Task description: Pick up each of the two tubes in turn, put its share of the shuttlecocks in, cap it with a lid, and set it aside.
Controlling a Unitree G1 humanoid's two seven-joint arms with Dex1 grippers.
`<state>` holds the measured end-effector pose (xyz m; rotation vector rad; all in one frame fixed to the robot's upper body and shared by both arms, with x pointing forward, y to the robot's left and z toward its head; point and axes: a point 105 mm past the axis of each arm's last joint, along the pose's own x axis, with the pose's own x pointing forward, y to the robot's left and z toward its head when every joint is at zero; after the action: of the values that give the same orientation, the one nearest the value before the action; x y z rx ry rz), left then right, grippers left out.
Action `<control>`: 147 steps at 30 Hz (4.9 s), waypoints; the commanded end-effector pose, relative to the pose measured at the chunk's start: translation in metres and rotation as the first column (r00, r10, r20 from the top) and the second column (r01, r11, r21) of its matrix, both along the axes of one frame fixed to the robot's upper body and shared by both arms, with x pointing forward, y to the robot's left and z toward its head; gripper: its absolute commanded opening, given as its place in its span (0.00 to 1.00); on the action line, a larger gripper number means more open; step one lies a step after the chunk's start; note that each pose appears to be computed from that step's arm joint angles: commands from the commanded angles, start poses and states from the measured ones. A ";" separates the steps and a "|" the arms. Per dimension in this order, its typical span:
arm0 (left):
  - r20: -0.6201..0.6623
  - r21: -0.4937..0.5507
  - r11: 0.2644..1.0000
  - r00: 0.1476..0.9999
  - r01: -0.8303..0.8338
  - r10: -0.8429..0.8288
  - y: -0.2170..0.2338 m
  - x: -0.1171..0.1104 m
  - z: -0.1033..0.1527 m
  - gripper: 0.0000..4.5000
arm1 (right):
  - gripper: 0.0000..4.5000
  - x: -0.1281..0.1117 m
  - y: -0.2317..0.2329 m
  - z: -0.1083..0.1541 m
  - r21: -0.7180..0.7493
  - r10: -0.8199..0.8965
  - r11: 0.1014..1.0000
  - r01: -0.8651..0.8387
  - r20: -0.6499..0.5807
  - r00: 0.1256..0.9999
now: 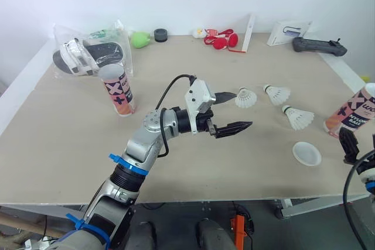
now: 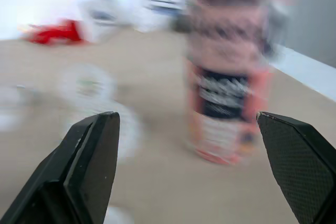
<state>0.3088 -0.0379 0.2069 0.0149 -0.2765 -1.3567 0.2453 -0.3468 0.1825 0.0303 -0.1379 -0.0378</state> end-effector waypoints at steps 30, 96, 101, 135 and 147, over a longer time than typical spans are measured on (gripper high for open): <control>-0.110 0.010 0.330 0.327 -0.944 0.939 0.215 0.038 -0.049 1.00 | 0.99 0.028 0.264 0.056 -0.181 0.944 0.245 -0.953 -0.182 0.277; 0.167 0.790 0.570 0.974 -0.227 0.156 0.195 0.022 -0.014 0.69 | 1.00 0.095 0.162 -0.027 -0.212 0.145 0.963 -0.168 -0.120 0.982; 0.050 0.861 0.492 0.985 -0.125 0.163 0.200 0.009 -0.049 0.69 | 1.00 0.134 0.171 -0.032 -0.215 0.074 0.972 -0.100 -0.125 0.989; 0.097 0.856 0.492 0.984 -0.160 0.151 0.187 0.018 -0.059 0.68 | 0.00 0.215 0.180 -0.032 -0.207 -0.006 0.978 -0.011 -0.080 0.997; 0.091 0.846 0.510 0.985 -0.153 0.144 0.180 0.019 -0.065 0.68 | 0.00 0.077 0.263 0.052 -0.431 0.886 0.334 -0.838 -0.159 0.435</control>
<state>0.3282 0.1404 0.1455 0.8727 0.4093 -1.1958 0.3547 -0.1023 0.2194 -0.3765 -0.2061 0.9261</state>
